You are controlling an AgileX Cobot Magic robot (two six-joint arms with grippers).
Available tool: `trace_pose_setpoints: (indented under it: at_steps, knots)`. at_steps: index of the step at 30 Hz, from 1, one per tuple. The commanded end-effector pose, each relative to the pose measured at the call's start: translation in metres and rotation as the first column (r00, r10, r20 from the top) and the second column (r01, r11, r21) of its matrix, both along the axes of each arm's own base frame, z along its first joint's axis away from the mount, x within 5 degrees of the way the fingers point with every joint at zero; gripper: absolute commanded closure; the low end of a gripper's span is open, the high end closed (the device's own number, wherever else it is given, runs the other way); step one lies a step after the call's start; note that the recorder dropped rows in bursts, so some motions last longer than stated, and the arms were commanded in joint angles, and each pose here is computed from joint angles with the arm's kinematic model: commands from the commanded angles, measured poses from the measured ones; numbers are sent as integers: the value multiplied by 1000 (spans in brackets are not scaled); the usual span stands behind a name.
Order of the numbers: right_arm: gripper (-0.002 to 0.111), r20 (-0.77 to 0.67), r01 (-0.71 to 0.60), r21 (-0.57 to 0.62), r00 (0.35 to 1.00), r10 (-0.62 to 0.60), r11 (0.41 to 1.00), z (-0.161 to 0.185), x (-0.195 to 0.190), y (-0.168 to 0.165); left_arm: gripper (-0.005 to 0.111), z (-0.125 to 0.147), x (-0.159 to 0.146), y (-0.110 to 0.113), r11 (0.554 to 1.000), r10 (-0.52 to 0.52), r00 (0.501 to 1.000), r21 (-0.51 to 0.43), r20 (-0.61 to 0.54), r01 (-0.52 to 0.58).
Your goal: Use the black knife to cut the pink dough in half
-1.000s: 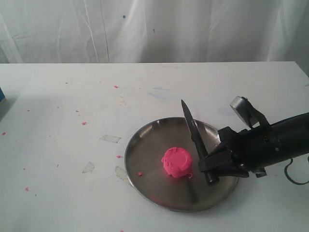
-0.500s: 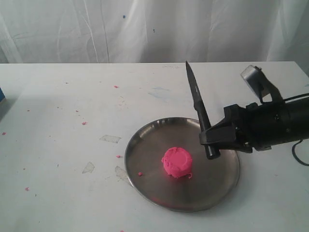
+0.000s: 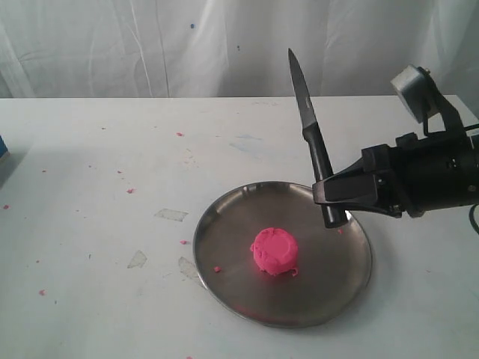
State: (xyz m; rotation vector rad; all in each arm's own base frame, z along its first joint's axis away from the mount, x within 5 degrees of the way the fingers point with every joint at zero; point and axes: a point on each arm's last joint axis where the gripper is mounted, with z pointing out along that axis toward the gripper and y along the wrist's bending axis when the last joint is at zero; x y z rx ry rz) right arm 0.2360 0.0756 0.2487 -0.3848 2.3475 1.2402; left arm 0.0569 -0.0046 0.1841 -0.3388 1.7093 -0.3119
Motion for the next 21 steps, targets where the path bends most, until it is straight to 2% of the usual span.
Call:
trace_pose_setpoints:
  at_steps: [1,3,5,8,10,11,12,14,15,16,17,18,19,20,21]
  knots:
    - [108,23,-17,-3,1000,17,1000,2,-2,0,107,11,1,6,986,86,989,-153,122,-67]
    - [108,23,-17,-3,1000,17,1000,2,-2,0,107,20,0,10,959,153,965,-266,212,-94]
    - [108,23,-17,-3,1000,17,1000,2,-2,0,107,31,-2,16,915,234,918,-391,319,-97]
    - [108,26,-13,-6,1000,13,1000,2,-2,0,107,48,-9,25,786,362,804,-618,471,8]
    - [108,28,-8,-9,1000,8,1000,2,-1,0,107,64,-16,28,733,400,726,-671,559,113]
    - [108,28,-4,-6,1000,4,1000,2,-1,0,107,75,-19,27,731,391,699,-664,599,160]
    - [108,27,0,-5,1000,0,1000,2,0,0,107,89,-24,24,746,362,671,-633,646,207]
    - [108,30,13,-11,999,-12,1000,1,1,-1,107,121,-31,16,835,266,628,-501,731,230]
    - [108,32,16,-13,999,-15,1000,1,1,-1,107,137,-33,10,897,191,615,-391,765,208]
    - [108,32,18,-14,999,-17,1000,1,1,-1,107,152,-34,4,956,101,610,-247,786,159]
    - [108,33,19,-15,999,-19,1000,1,2,-1,107,164,-32,-2,993,2,624,-73,782,88]
    - [108,34,21,-16,999,-20,1000,1,2,-1,107,173,-29,-7,997,-75,639,68,765,36]
    - [108,34,21,-16,999,-20,1000,1,2,-1,107,180,-21,-12,978,-154,669,208,727,-1]
    - [108,34,23,-17,999,-22,1000,1,2,-1,107,184,-12,-15,952,-213,697,305,685,-9]
    - [108,35,25,-18,999,-24,1000,1,2,-2,107,185,-2,-17,939,-241,724,345,647,4]
